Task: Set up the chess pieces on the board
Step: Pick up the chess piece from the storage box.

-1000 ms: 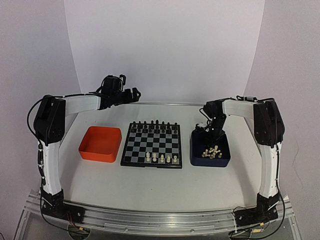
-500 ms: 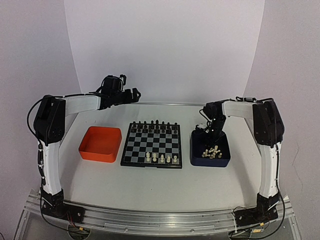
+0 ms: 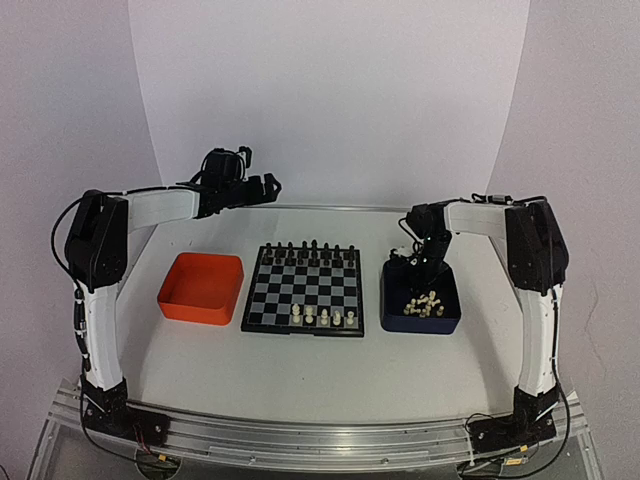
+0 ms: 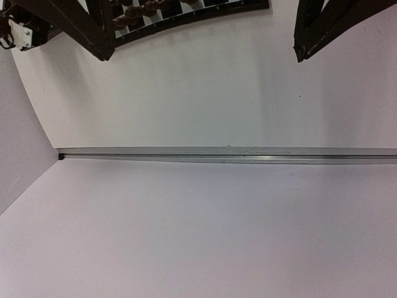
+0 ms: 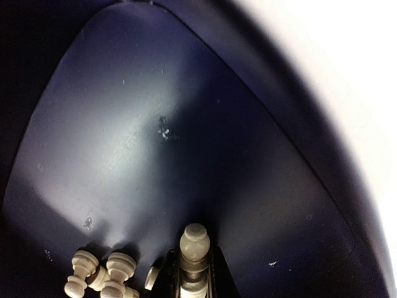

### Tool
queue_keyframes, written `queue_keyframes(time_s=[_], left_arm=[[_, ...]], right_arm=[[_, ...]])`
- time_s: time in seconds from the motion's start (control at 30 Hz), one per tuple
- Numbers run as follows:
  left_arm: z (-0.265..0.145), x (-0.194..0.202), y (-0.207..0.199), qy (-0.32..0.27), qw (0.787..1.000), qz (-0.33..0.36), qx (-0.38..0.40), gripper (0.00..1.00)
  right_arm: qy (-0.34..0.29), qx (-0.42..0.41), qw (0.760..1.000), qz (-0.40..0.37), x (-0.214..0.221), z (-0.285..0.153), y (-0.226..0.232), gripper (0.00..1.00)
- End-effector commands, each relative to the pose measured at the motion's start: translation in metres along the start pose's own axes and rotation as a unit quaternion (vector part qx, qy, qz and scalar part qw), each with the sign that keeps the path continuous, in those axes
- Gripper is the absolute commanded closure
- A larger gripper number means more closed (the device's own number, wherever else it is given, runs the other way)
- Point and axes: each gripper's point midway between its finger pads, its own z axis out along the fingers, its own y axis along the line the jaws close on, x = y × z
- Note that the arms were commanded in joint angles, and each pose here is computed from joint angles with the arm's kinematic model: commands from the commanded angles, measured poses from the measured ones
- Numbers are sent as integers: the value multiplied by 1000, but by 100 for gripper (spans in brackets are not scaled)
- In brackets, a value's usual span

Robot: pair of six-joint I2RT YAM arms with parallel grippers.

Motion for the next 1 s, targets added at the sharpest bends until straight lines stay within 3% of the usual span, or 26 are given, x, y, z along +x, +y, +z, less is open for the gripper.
queue_keyframes(time_s=[0.0,0.97], left_arm=[[-25,-35,-16,-41,999,8,18,0],[-32,-33,-28,-30,998,7,51,0]], right_arm=[[-42,1,999,-6,-14,-15,2,100],[-143,26,989,-8,-23,-63,8,100]])
